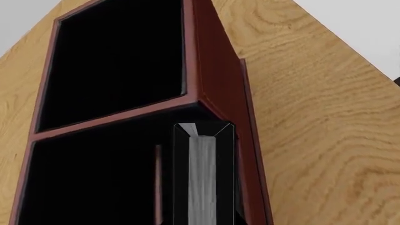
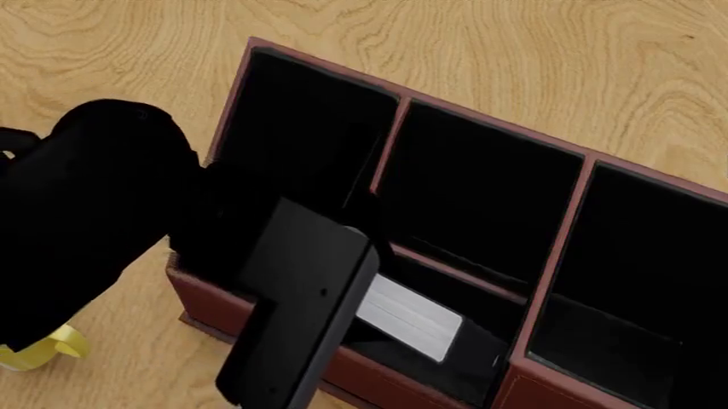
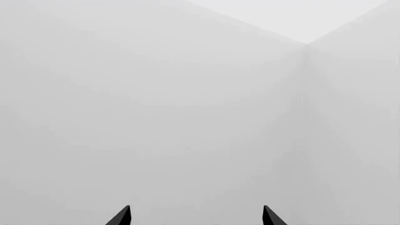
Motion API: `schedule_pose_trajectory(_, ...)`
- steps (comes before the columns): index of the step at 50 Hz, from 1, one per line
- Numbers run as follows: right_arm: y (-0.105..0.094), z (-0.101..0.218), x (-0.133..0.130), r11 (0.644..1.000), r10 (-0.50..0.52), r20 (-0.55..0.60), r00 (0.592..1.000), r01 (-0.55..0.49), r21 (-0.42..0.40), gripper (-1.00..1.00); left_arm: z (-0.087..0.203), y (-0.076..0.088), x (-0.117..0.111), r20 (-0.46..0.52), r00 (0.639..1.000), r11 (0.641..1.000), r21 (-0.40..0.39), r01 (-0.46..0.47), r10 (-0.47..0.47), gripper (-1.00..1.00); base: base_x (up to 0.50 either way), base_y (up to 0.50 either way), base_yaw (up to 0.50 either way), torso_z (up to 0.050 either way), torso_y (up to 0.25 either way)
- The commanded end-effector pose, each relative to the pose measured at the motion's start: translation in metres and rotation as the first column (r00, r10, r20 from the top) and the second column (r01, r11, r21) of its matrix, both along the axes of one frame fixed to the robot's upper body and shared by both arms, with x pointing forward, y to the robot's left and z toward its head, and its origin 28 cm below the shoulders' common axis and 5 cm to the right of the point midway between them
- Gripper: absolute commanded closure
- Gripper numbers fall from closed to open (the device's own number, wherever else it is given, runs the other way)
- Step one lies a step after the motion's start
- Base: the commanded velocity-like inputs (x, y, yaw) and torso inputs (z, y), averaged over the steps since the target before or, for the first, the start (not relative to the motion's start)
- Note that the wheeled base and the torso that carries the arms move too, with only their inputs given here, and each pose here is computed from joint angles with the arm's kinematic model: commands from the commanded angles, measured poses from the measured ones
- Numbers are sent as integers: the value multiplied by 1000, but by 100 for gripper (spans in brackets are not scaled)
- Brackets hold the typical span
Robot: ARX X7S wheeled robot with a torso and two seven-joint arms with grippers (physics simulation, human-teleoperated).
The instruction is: Pick up the book and place it in the back compartment of the caddy.
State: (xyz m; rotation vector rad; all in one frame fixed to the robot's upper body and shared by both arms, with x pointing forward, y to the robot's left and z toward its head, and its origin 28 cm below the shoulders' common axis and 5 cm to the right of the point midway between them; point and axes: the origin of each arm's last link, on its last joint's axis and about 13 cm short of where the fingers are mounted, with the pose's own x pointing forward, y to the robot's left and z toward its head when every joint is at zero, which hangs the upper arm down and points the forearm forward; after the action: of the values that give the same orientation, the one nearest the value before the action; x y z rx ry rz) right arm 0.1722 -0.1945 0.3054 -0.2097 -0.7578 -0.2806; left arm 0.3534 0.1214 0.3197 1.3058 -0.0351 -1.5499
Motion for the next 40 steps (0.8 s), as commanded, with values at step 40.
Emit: schedule_pose_trajectory(40,-5,-8,4,1000,-17,-21,1000,17,7,-100,-24,-16,27,-34,999,1000,10,-10,10,100,0,0,0,1,1)
